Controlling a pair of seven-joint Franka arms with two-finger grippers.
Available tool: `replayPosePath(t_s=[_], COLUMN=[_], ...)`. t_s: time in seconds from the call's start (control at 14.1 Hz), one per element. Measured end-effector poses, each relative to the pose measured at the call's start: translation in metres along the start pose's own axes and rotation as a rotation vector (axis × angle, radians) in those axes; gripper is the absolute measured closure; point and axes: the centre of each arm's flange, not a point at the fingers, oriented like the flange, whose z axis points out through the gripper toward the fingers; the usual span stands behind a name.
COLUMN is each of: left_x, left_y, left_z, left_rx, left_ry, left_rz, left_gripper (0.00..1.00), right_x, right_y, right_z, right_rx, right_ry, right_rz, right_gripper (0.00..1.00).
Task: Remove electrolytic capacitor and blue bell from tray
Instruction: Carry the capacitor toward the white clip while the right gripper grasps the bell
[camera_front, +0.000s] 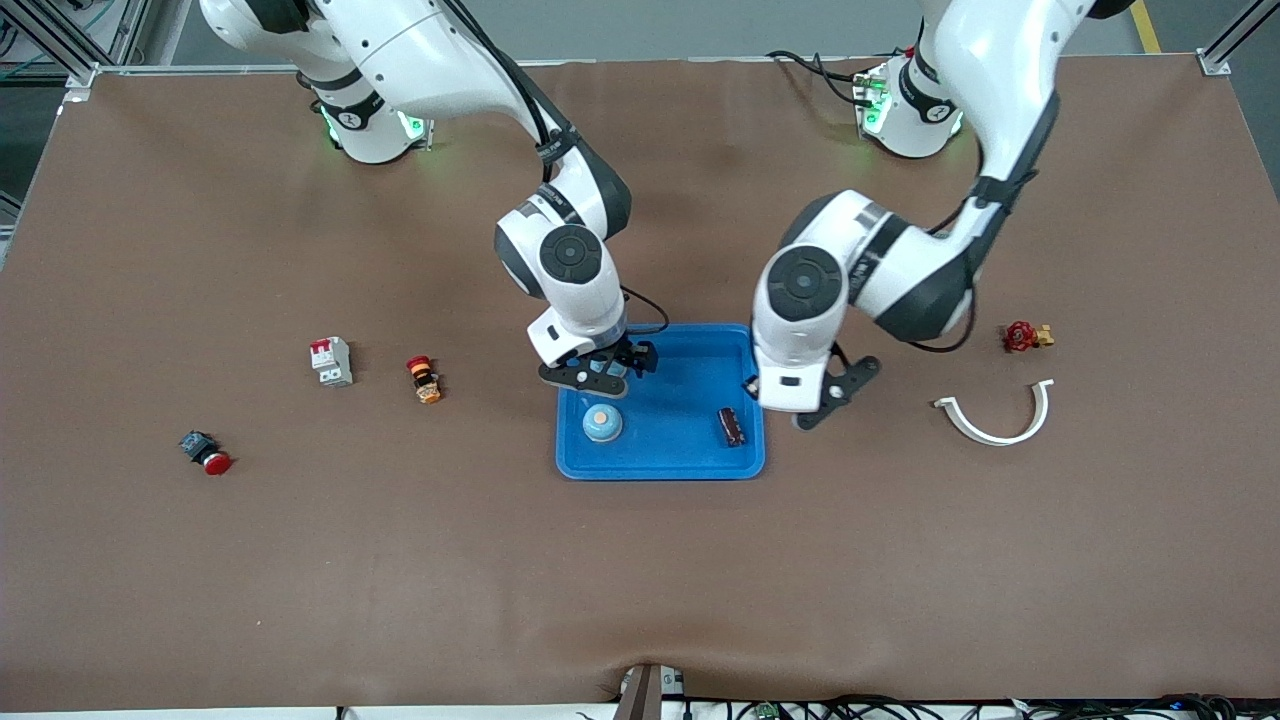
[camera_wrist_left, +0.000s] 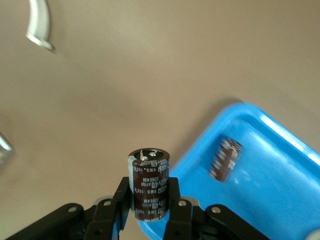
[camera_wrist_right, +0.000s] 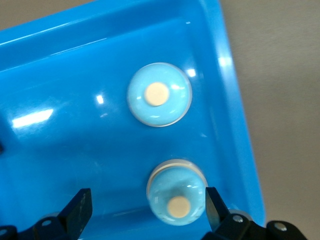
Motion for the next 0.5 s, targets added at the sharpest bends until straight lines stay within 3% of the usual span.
replayPosePath(t_s=[0.28,0.5], left_x=[0.052,0.07], left_y=[-0.04,-0.056], left_z=[0.012,0.024], left_rx=[0.049,0.066], left_ry=[-0.027,-0.045], left_rz=[0.021,0.034], left_gripper=[0.66,0.66], right_x=[-0.017,-0.022], right_y=[-0.008,-0.008], right_z=[0.016,0.029], right_rx=[-0.045,-0.082], right_ry=[0.02,0.036], right_rz=[-0.074,-0.117], right_gripper=[0.0,0.0])
